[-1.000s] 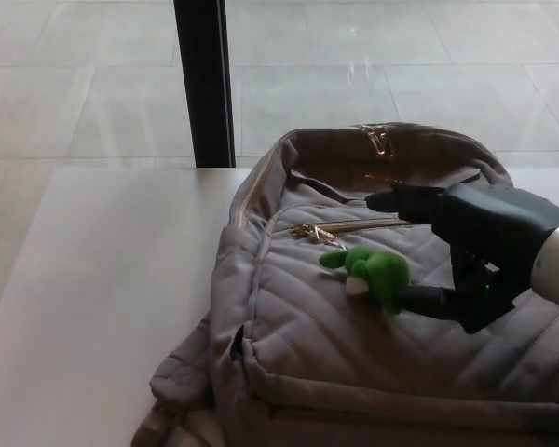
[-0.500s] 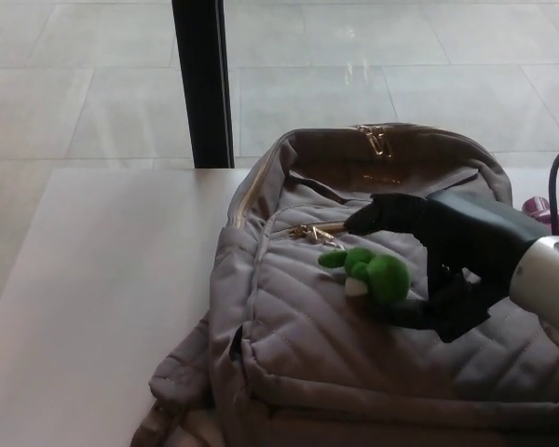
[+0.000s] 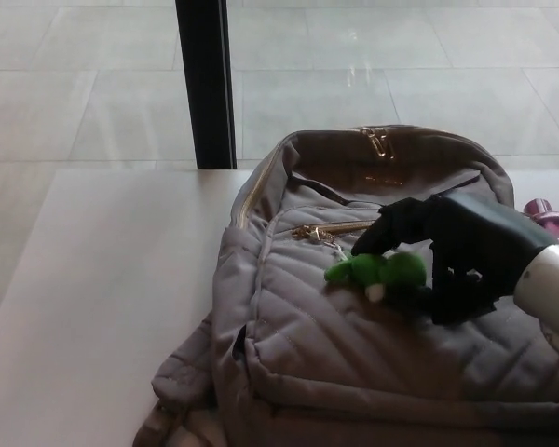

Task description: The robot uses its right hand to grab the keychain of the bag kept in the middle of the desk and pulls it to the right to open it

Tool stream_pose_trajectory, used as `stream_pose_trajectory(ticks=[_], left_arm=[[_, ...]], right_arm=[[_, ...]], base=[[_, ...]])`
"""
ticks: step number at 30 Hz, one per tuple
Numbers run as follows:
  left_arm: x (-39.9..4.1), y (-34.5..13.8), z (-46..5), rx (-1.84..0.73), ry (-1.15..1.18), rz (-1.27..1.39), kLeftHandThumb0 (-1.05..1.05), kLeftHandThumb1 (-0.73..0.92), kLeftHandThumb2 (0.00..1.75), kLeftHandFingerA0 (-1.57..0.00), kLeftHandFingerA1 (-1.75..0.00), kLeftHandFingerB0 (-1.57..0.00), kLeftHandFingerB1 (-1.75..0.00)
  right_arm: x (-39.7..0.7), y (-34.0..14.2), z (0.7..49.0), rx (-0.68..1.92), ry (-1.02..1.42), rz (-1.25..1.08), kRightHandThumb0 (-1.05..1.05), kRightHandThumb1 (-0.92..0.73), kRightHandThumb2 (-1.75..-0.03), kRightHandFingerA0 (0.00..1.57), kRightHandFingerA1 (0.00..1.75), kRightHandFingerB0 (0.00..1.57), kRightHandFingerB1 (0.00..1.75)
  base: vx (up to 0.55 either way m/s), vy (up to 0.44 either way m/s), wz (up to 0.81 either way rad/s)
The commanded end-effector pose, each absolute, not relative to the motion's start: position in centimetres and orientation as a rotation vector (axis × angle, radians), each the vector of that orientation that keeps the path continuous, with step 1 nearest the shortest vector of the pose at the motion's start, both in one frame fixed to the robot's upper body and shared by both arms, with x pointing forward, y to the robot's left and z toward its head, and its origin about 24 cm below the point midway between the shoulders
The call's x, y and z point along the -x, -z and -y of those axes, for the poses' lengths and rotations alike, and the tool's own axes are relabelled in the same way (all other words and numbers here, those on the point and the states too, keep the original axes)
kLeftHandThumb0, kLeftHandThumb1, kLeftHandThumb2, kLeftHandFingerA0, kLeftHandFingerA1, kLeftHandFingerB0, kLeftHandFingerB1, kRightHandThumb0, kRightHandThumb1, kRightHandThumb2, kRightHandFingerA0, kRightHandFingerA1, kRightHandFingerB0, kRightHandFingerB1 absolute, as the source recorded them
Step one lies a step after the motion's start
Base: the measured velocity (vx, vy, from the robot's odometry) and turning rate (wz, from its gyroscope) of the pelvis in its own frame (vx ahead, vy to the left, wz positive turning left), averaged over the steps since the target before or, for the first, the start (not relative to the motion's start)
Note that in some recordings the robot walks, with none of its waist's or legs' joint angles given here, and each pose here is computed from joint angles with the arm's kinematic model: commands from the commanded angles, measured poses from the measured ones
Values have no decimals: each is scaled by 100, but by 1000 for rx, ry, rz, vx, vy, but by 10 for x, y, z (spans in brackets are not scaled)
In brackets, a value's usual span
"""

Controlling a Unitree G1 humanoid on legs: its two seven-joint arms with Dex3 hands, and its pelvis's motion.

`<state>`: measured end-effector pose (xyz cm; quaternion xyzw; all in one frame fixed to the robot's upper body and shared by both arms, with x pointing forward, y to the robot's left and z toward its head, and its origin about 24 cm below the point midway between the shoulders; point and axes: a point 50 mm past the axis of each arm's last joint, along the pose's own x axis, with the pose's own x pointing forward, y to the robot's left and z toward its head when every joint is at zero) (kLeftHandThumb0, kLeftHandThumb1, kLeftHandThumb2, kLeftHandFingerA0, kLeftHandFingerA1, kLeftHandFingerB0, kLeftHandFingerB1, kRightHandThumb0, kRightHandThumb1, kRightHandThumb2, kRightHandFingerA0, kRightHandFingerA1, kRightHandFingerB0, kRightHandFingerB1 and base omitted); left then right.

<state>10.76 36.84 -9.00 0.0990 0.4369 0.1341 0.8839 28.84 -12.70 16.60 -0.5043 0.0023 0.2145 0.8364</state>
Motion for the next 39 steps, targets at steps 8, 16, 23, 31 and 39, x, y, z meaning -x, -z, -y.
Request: stream_pose_trajectory(ticks=[8,16,23,31,39], left_arm=[[-106,89,-370,-199,-280,-908,-72,88,66,-64,-56,-54,-41],[-104,91,-369,-197,-279,-917,-75,89,67,-68,-56,-53,-41],[-101,90,-370,-259,-253,-918,-75,92,69,-65,-52,-54,-41],[-99,90,-369,-257,-245,-916,-73,76,114,-63,-66,-50,-57],[-97,91,-370,-245,-256,-925,-79,92,76,-67,-56,-56,-42]], right_arm=[[-281,-137,120,1110,-497,-87,-24,-62,-92,95,166,93,62],[-279,-131,126,1168,-416,-19,-31,-55,-118,92,175,73,151],[-279,-142,134,1105,-242,115,-29,-57,-112,98,175,76,131],[-284,-156,145,980,-118,195,-33,-57,-111,89,175,69,158],[-296,-186,164,865,12,248,-27,-54,-113,91,175,76,157]], base=[[0,0,0],[0,0,0],[0,0,0],[0,0,0],[0,0,0]])
